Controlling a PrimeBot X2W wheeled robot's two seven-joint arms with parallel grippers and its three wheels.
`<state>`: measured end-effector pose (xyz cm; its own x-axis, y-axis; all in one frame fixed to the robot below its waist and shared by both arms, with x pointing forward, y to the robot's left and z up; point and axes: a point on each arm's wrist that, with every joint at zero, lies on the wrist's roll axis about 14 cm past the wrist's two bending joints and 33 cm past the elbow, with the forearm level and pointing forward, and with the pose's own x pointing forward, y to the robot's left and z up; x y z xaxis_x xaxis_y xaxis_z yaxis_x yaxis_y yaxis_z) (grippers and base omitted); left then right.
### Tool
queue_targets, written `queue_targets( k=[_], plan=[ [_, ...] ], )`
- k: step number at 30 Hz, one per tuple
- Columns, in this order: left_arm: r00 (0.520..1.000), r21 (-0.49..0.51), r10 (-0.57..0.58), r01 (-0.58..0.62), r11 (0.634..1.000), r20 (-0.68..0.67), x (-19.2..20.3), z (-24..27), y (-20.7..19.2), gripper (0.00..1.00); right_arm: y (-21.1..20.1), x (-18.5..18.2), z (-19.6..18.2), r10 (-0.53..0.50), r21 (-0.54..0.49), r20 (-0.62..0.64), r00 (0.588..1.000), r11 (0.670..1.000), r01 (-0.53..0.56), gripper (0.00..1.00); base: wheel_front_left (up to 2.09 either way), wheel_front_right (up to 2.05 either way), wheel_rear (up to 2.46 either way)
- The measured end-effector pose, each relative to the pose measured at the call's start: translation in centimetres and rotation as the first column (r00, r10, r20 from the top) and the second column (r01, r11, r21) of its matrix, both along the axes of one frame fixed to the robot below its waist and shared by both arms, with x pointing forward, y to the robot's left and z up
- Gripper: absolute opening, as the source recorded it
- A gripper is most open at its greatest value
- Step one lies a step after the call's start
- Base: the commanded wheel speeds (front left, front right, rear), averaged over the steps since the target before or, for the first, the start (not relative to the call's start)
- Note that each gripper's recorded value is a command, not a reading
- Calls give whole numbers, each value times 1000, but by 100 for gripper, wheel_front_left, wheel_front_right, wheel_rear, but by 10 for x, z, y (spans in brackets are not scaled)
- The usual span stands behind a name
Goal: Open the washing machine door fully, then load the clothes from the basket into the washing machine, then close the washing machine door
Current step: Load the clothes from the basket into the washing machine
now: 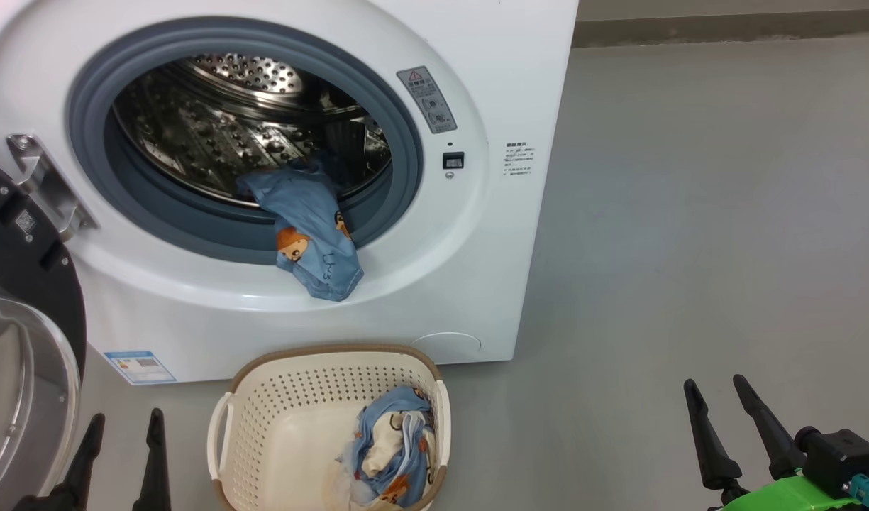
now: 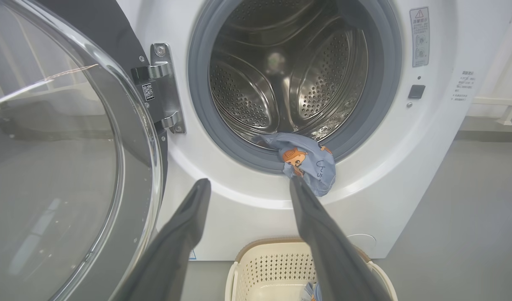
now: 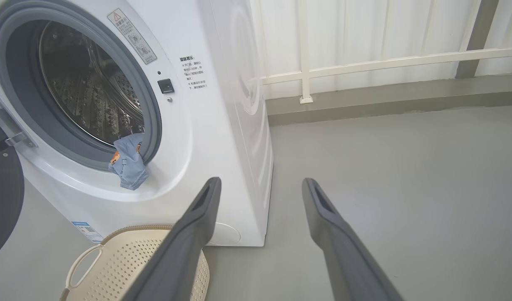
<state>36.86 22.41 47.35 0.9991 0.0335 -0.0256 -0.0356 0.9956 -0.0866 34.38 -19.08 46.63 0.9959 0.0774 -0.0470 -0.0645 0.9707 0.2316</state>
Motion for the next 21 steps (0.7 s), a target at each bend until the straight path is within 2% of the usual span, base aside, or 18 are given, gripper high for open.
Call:
queue_targets(
  k=[11,21],
  plan=[
    [999,-11,-16,16,1000,-36,8,-13,-6,100,0,3,-10,-10,10,-31,999,1000,10,100,0,0,0],
    [997,-35,-54,52,998,-60,49,-25,-20,100,2,34,-14,-21,25,-34,999,999,21,100,0,0,0]
  ],
)
